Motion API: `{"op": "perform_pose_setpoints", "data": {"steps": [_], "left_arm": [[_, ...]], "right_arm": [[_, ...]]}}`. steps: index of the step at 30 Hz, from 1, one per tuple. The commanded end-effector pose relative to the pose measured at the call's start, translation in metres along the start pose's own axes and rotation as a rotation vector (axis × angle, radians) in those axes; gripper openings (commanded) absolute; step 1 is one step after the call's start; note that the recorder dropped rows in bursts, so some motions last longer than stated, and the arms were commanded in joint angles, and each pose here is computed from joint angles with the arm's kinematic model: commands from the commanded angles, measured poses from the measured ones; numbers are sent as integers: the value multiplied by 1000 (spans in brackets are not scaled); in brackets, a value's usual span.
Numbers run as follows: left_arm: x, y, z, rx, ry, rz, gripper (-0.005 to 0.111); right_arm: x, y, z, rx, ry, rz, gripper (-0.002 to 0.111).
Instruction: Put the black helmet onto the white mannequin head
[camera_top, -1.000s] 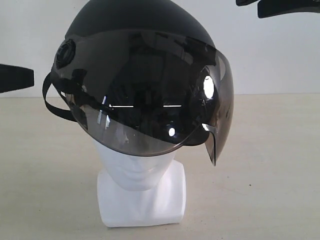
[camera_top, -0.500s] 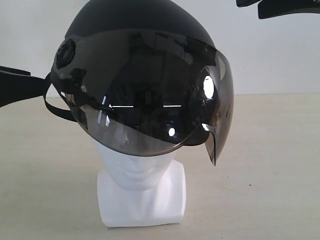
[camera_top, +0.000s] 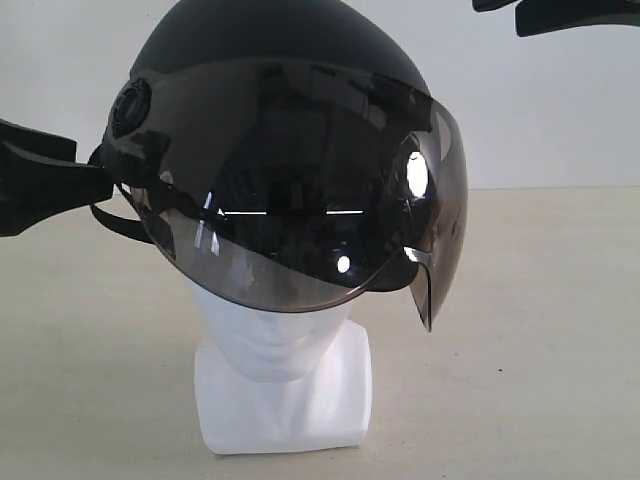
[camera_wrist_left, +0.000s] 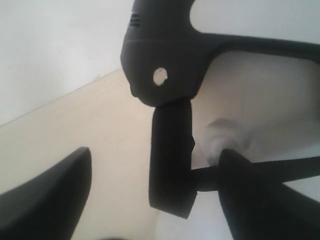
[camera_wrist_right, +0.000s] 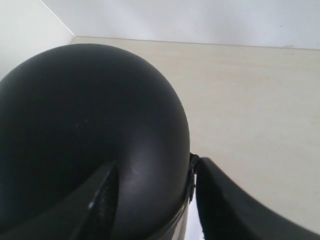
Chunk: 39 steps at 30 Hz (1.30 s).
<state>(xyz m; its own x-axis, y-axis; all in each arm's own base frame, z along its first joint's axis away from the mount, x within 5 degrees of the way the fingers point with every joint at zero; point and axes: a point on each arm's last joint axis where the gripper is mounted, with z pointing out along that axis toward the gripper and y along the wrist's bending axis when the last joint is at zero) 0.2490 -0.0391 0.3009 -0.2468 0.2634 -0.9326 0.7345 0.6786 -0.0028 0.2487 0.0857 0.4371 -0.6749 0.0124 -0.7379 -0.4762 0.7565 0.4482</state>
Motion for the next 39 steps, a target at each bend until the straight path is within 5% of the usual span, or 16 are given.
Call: {"op": "perform_pose_setpoints", "data": {"steps": [1, 4, 6, 9, 17, 39], "left_arm": [[8, 3, 9, 31, 12, -38, 66], [8, 6, 13, 37, -20, -46, 55], [9, 6, 14, 46, -17, -13, 24], [9, 5, 14, 65, -23, 14, 4], [13, 6, 14, 51, 19, 53, 4], [33, 32, 24, -134, 117, -111, 4]], "right_arm": [[-2, 2, -3, -10, -17, -5, 47], [-2, 2, -3, -10, -15, -3, 47], [-2, 2, -3, -10, -15, -3, 47], [-2, 2, -3, -10, -15, -3, 47], [-2, 2, -3, -10, -15, -3, 47], [-1, -6, -3, 77, -5, -15, 47]]}}
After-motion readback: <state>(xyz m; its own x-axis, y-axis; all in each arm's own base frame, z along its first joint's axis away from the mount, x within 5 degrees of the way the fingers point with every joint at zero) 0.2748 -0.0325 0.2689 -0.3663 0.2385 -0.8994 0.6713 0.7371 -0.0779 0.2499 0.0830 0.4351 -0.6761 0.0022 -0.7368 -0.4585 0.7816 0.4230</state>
